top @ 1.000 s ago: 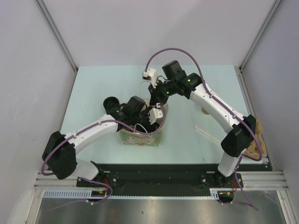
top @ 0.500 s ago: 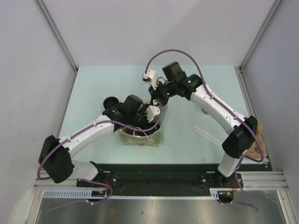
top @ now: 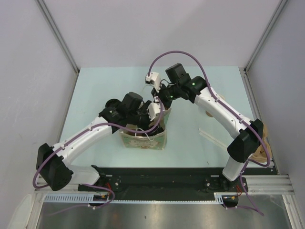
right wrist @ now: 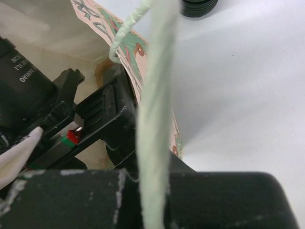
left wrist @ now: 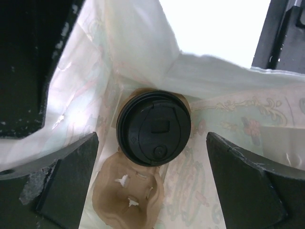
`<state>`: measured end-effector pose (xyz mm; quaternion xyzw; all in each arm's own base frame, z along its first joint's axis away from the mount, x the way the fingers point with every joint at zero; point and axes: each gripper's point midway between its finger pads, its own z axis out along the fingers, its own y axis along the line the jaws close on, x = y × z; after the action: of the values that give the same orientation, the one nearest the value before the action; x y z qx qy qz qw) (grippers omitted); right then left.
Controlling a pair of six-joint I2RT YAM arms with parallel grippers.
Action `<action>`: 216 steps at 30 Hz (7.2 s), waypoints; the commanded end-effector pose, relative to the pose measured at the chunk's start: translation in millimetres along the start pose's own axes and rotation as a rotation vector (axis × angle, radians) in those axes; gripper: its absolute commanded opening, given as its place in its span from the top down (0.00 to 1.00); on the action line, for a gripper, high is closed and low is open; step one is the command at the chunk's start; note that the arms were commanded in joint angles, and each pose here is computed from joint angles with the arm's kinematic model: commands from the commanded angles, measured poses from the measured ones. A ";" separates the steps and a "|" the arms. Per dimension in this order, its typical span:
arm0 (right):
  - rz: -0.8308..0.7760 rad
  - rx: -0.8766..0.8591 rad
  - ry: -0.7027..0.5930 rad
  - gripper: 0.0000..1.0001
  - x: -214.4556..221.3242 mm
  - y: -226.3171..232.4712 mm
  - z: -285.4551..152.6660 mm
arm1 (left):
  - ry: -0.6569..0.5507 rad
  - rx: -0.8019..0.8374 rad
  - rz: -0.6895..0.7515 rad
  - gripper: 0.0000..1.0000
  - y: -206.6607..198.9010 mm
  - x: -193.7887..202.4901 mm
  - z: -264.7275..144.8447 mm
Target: Pack the takeout coffee
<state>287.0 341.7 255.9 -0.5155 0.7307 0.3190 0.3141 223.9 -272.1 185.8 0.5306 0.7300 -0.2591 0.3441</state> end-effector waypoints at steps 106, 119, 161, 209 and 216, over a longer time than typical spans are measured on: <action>0.321 0.547 0.655 0.62 363.4 -106.2 -88.8 | -0.356 -0.550 -0.515 0.01 180.5 -61.7 -181.4; 0.269 0.565 0.591 1.00 334.8 -101.4 -104.3 | -0.341 -0.553 -0.529 0.01 182.4 -55.3 -178.8; -0.251 0.003 -0.557 1.00 -207.4 96.9 -97.8 | -0.381 -0.673 -0.519 0.00 201.3 -58.6 -211.4; -0.234 0.335 -0.390 0.60 -126.8 25.3 -24.9 | -0.374 -0.640 -0.565 0.01 197.3 -49.9 -217.5; -0.248 0.338 -0.540 0.48 -181.2 41.8 -75.2 | -0.377 -0.611 -0.552 0.00 197.3 -59.3 -219.6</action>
<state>293.8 402.2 381.3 -0.4679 0.6335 0.2534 0.5618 374.0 -82.0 343.4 0.1161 0.8282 -0.1975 0.5115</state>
